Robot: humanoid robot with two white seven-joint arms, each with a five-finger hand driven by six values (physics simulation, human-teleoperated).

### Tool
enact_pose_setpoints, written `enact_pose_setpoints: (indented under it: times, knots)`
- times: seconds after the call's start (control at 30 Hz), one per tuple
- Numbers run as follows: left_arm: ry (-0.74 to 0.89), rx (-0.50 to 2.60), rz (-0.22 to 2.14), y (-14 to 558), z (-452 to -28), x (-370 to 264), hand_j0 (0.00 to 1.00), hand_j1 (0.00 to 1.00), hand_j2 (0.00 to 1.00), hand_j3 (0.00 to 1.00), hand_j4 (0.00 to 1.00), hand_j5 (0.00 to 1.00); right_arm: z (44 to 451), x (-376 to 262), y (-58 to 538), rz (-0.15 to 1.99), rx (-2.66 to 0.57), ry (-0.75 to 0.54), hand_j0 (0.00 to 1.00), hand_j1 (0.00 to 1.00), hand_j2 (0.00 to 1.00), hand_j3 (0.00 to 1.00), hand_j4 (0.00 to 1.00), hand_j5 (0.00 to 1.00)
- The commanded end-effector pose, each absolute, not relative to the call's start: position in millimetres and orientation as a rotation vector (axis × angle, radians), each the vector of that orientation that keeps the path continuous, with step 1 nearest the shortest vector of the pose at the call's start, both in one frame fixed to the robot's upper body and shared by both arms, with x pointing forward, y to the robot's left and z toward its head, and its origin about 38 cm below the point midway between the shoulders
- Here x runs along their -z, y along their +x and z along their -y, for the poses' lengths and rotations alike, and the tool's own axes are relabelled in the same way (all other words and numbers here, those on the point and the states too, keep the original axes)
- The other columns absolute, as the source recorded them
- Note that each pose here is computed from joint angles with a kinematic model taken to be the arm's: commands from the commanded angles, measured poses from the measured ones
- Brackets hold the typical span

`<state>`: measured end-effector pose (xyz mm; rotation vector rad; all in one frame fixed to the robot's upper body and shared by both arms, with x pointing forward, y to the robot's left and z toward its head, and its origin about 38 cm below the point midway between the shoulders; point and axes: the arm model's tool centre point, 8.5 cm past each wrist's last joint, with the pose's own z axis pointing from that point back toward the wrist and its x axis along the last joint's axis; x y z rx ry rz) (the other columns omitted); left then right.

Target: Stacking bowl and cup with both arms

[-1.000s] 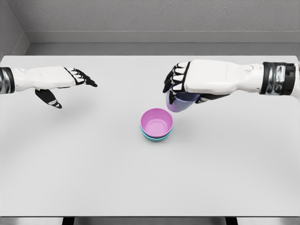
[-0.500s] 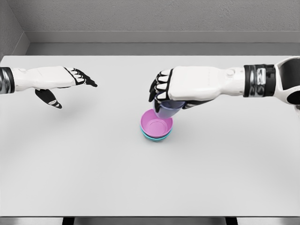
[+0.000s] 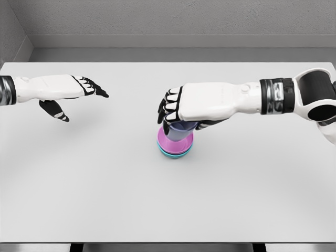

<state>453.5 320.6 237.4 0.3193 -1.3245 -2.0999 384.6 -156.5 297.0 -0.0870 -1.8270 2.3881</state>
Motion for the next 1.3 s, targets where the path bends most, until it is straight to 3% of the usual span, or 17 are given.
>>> enact_pose_setpoints:
  times: [0.0,0.43,1.27]
  knots:
    - [0.318,2.094,1.329,454,-321,-238,1.00,1.00,1.00,1.00,1.00,1.00,158,-298,386,1.826,-2.377,-0.087,0.57,0.57,0.57,0.57,0.57,0.57]
    - [0.318,2.091,1.328,454,-321,-238,1.00,1.00,1.00,1.00,1.00,1.00,152,-280,386,1.795,-2.375,-0.028,0.58,0.58,0.58,0.58,0.58,0.58]
    - [0.318,2.092,1.329,453,-321,-238,1.00,1.00,1.00,1.00,1.00,1.00,155,-265,396,1.730,-2.380,-0.052,0.58,0.58,0.58,0.58,0.58,0.58]
